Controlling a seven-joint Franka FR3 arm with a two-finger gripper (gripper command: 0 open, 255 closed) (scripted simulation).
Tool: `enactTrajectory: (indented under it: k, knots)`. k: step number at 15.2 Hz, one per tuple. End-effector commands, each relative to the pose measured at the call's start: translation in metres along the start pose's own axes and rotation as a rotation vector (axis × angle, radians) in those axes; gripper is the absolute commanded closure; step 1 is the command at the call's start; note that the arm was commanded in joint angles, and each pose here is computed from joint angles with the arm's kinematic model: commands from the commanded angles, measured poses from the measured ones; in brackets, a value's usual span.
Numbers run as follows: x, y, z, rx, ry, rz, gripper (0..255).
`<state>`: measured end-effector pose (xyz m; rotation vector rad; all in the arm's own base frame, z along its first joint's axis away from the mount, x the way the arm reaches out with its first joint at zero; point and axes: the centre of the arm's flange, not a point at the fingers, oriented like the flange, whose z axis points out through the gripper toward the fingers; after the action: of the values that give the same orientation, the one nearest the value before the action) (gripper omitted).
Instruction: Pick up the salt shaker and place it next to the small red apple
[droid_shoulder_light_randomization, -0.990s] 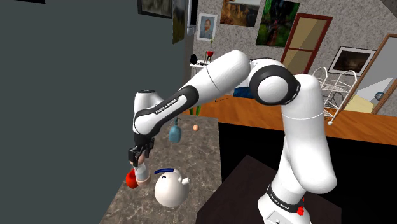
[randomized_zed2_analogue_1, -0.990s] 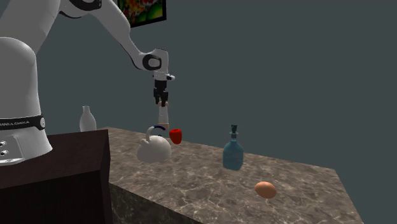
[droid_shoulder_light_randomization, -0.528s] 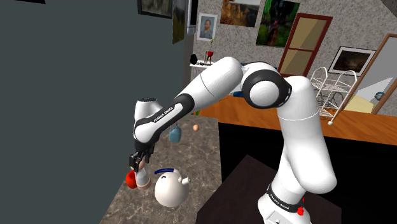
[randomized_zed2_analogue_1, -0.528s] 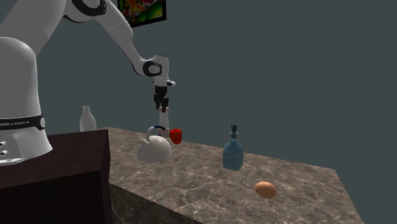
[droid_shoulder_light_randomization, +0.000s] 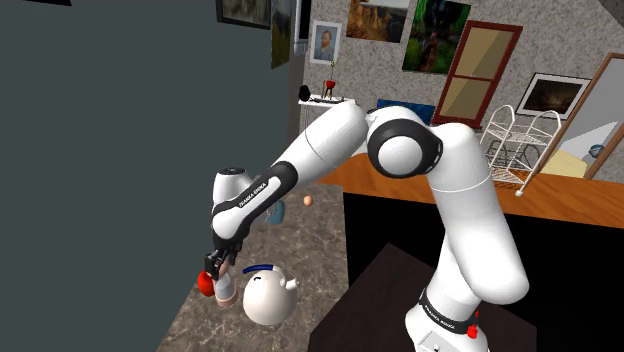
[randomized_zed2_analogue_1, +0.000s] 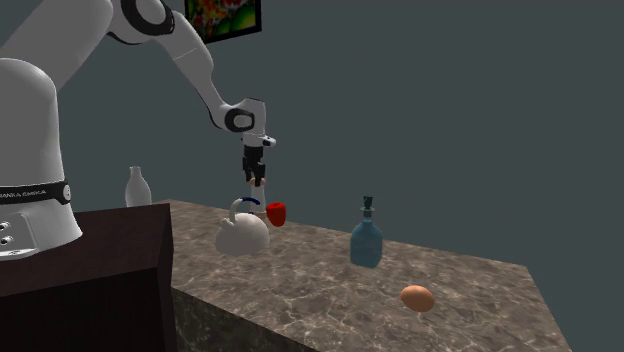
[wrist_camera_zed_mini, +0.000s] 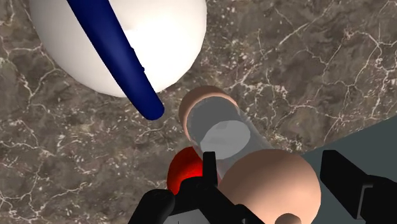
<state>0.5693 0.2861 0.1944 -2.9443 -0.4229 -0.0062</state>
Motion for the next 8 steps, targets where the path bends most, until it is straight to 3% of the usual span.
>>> enactTrajectory:
  k: [1, 5, 8]
  knots:
    - [-0.001, 0.002, 0.01, 0.0, 0.001, 0.0, 255]
    - [-0.001, 0.006, 0.035, 0.0, 0.001, 0.0, 255]
    - [-0.001, 0.006, 0.035, 0.0, 0.001, 0.0, 255]
